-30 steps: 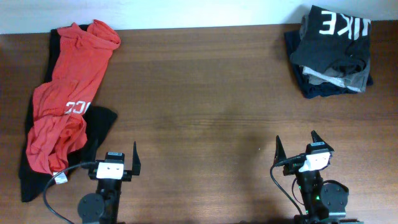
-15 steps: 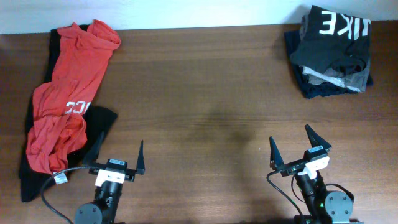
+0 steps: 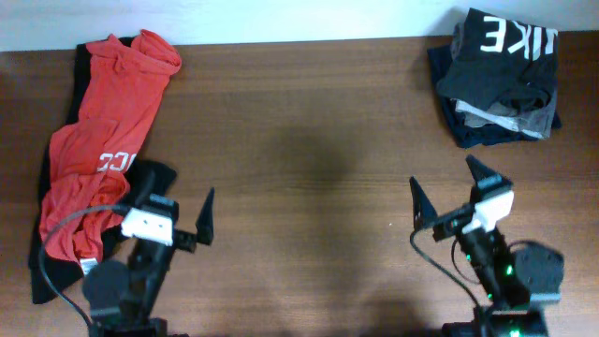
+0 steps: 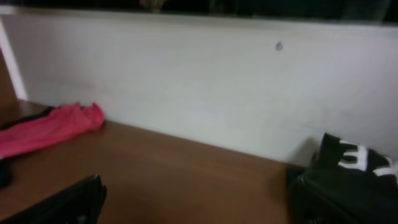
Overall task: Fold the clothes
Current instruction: 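Move the left gripper to the orange T-shirt and grasp its collar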
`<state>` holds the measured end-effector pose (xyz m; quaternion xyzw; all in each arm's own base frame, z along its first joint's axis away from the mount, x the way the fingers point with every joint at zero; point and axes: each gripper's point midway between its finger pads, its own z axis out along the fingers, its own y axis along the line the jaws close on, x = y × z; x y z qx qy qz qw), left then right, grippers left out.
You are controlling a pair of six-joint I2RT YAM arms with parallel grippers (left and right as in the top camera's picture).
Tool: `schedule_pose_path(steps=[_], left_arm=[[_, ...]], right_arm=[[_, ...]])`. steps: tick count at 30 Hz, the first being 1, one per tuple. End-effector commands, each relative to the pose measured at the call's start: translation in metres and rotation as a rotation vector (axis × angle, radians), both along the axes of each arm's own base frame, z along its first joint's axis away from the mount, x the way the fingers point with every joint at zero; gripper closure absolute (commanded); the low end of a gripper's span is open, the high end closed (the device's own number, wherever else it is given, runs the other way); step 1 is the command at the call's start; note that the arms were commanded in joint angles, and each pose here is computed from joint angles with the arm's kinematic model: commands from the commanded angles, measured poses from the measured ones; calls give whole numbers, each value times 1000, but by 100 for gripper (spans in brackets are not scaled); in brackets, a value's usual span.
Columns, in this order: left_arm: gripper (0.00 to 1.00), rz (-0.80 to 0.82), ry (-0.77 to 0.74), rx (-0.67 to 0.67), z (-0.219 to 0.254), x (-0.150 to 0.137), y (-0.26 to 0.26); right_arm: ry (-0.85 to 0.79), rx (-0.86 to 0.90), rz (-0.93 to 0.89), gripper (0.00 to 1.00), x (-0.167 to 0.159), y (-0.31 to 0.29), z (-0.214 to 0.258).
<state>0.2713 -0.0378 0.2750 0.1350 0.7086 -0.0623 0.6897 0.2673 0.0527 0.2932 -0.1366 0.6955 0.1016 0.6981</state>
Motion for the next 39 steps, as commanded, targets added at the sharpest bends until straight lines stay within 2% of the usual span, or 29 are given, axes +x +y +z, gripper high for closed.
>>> schedule_pose_path(steps=[1,10,18,23,28,34,39], left_arm=[[1,-12,16,-10,27,11,0],[1,-32,196,-31,48,38,-1],[1,-34,206,-33,48,43,-1],[1,-35,183,-30,53,44,-1],[1,204,255,-42,32,62,39],[1,490,441,-40,-34,98,90],[1,568,605,6,-82,120,105]], right_arm=[[37,13,52,1,7,7,25],[257,36,105,1,14,16,51],[222,60,344,1,-9,50,83],[221,61,352,1,-8,51,83],[268,77,391,1,0,56,73],[352,91,415,3,20,62,50],[429,77,468,7,40,86,24]])
